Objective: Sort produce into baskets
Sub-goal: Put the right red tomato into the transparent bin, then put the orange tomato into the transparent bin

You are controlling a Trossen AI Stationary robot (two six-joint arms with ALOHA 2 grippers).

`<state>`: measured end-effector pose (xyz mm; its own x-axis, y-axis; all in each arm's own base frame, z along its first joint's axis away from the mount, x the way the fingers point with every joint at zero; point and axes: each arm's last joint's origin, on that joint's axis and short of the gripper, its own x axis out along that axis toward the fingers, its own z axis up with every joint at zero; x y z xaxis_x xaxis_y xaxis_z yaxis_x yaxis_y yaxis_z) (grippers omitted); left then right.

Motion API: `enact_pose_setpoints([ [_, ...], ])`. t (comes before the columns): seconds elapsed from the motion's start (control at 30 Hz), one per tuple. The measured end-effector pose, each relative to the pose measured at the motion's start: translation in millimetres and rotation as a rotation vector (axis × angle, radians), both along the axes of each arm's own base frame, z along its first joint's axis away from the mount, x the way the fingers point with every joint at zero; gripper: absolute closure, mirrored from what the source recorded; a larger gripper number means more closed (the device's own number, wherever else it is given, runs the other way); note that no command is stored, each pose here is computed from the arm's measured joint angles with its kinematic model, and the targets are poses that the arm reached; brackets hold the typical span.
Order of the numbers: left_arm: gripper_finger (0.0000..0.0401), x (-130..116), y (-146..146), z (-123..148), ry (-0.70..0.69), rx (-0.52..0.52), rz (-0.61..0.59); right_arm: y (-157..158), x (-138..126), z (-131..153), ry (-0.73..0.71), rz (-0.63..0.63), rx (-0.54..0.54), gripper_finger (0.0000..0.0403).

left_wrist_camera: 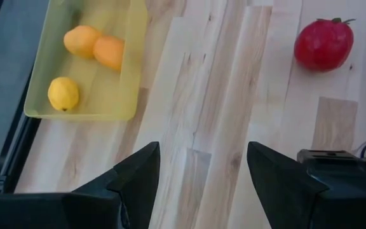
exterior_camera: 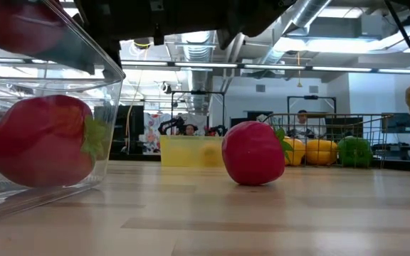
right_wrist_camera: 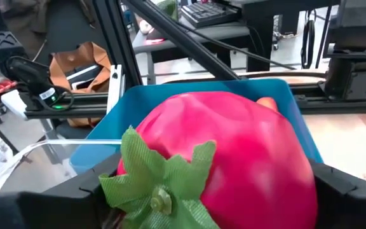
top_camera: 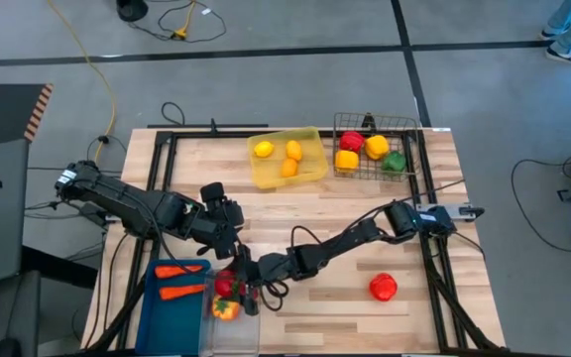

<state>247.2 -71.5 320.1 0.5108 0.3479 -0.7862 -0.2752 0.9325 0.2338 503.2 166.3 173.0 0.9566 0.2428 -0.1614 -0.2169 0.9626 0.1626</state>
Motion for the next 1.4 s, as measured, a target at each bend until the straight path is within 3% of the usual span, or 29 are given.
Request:
enact_pose_setpoints([
  [0.2,0.0177,0.1,-0.1,0.1,-0.001,-0.001,0.000,0.2,-0.1,0.1,0.000,0.001,0.000,0.0048],
  [0.43,0.0177,0.1,-0.1,0.1,-0.001,-0.001,0.000,0.0,0.0,0.2,0.001,0.000,0.009,0.0006],
  [0.9,0.0177,0.1,-0.1,0.0,-0.001,-0.001,0.000,-0.8,-3.3,10.8,0.024,0.004,-0.011,0.0004],
  [1.4,0.0177,0.1,-0.1,0.0,0.008,0.011,-0.020,-19.4,-64.1,87.1,0.435,0.025,-0.200,0.0004],
])
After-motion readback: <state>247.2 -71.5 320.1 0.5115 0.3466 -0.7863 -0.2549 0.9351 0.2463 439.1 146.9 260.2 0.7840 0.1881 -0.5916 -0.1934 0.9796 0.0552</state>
